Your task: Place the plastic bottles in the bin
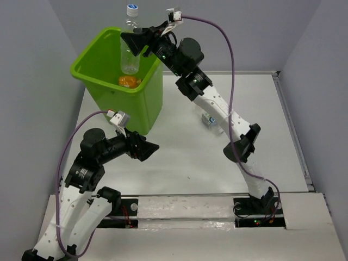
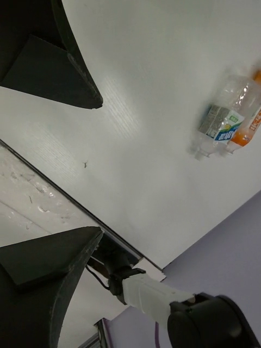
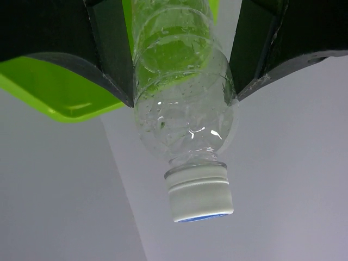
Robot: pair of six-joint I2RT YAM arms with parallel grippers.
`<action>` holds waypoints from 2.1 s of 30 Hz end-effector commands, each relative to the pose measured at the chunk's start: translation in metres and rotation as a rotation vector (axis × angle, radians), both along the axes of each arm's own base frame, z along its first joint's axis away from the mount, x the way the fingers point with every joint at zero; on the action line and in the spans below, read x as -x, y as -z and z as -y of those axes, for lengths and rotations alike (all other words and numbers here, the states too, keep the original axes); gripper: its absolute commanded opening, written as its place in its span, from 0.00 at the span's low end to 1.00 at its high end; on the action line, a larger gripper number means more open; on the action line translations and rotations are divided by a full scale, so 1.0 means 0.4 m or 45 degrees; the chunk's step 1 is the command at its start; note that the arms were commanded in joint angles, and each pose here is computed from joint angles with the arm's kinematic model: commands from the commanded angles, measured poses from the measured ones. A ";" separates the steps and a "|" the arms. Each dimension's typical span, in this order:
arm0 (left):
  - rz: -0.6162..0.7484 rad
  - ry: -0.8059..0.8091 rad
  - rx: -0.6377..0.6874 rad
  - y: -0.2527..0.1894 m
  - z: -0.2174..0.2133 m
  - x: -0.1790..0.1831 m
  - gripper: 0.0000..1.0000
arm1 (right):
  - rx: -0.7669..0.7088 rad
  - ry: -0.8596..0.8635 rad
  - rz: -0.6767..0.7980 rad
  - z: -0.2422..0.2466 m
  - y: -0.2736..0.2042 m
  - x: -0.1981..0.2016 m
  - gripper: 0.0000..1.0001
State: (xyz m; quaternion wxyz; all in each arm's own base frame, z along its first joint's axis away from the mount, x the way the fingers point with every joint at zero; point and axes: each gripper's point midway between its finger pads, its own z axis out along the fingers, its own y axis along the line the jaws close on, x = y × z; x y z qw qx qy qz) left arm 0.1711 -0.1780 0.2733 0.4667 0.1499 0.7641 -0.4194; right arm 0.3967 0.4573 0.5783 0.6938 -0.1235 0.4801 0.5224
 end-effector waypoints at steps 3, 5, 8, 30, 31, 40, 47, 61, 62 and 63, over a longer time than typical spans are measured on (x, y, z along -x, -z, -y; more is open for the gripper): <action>-0.018 0.156 0.026 0.004 0.050 0.038 0.99 | -0.146 0.144 0.205 -0.005 -0.036 -0.037 0.85; -0.048 0.122 0.025 0.017 0.059 0.025 0.99 | -0.116 0.187 0.172 -0.002 -0.012 -0.055 0.91; -0.106 0.092 0.017 0.043 0.096 0.014 0.99 | -0.079 0.211 0.236 0.032 -0.065 -0.021 0.96; -0.322 -0.754 0.107 0.200 0.475 -0.333 0.99 | 0.790 0.670 -0.802 0.911 0.721 -0.183 0.94; -0.326 -0.762 0.092 0.209 0.491 -0.350 0.99 | 0.821 0.667 -0.792 0.911 0.731 -0.193 0.95; -0.370 -0.877 -0.011 0.293 0.563 -0.540 0.99 | 1.044 0.577 -0.950 0.914 0.938 -0.253 0.97; -0.431 -0.892 -0.117 0.416 0.565 -0.624 0.99 | 1.078 0.400 -1.020 0.870 1.053 -0.279 0.98; -0.513 -0.801 -0.244 0.586 0.597 -0.676 0.98 | 1.085 0.209 -1.173 0.827 1.233 -0.316 0.99; -0.514 -0.811 -0.258 0.598 0.587 -0.674 0.98 | 1.099 0.244 -1.188 0.838 1.245 -0.323 0.98; -0.520 -0.819 -0.256 0.601 0.581 -0.677 0.98 | 1.116 0.259 -1.200 0.835 1.260 -0.326 0.98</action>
